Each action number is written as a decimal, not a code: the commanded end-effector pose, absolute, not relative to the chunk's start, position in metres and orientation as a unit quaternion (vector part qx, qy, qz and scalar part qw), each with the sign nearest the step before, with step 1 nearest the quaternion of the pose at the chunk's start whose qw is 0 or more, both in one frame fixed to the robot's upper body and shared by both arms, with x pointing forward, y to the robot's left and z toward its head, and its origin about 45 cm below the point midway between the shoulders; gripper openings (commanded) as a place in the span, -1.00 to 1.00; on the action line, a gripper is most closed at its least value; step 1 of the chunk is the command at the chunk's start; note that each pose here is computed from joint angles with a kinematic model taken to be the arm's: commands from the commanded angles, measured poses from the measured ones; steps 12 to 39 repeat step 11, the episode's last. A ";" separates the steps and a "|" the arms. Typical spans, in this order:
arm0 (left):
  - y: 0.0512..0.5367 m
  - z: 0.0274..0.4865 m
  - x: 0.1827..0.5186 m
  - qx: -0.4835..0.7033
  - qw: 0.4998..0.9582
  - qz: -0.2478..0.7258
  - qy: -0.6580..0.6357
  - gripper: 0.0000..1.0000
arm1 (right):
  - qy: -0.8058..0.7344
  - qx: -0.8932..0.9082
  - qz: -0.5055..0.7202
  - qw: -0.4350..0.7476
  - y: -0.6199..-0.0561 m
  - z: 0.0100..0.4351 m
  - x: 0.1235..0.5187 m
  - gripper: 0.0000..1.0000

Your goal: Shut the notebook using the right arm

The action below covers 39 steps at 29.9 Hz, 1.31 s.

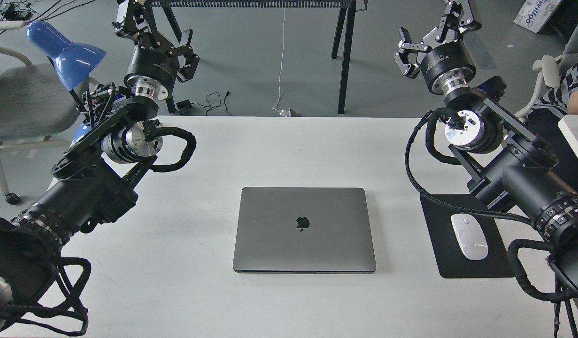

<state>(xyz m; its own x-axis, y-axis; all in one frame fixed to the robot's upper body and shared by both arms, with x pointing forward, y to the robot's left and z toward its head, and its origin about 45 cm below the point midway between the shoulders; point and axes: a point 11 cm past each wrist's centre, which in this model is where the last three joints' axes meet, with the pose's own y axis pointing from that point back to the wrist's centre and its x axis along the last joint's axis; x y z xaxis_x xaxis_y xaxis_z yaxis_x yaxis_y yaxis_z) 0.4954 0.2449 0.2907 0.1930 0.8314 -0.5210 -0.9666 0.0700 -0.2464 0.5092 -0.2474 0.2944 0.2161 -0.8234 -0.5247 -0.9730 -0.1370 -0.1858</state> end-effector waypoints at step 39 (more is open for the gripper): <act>0.245 0.291 0.495 -0.277 0.721 0.623 0.122 1.00 | 0.604 -0.740 0.150 0.255 -0.245 0.298 0.509 1.00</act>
